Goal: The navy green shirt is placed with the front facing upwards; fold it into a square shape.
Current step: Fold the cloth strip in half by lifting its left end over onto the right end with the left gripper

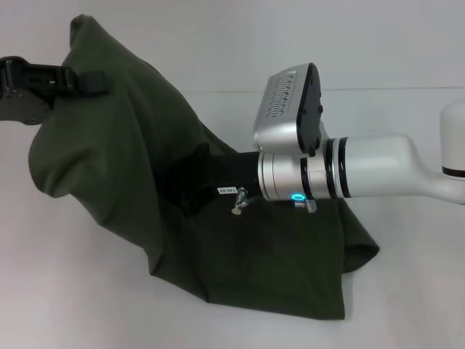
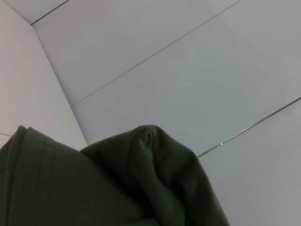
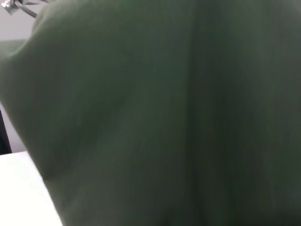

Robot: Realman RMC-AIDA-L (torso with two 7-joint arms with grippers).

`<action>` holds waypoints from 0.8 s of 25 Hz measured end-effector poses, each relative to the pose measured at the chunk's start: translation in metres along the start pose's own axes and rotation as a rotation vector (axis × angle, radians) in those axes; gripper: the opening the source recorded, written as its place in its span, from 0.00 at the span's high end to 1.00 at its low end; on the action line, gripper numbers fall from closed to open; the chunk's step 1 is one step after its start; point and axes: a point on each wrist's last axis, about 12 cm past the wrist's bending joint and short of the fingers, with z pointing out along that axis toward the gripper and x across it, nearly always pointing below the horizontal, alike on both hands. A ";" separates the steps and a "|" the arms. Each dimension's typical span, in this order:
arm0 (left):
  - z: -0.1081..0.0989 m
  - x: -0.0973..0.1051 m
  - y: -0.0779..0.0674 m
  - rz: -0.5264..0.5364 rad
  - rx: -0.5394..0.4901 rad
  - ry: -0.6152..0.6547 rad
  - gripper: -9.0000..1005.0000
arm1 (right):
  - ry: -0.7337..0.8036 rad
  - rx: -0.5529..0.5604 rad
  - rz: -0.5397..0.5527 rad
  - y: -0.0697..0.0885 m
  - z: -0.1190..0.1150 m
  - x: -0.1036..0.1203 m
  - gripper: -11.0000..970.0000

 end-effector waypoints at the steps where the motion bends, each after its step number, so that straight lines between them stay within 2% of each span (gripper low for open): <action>1: 0.000 0.000 0.000 -0.001 0.000 -0.001 0.89 | -0.001 0.001 0.000 0.000 0.000 0.000 0.93; 8: 0.012 0.006 0.011 -0.024 0.004 -0.015 0.89 | -0.007 0.009 0.008 0.001 -0.001 0.004 0.92; 13: 0.025 0.012 0.019 -0.031 -0.006 0.000 0.89 | -0.012 0.035 0.044 0.000 -0.009 0.014 0.91; 17: 0.030 0.015 0.023 -0.038 -0.012 0.000 0.89 | -0.014 0.082 0.096 -0.002 -0.027 0.035 0.90; 20: 0.033 0.018 0.027 -0.039 -0.016 -0.009 0.89 | -0.046 0.145 0.147 -0.005 -0.049 0.053 0.90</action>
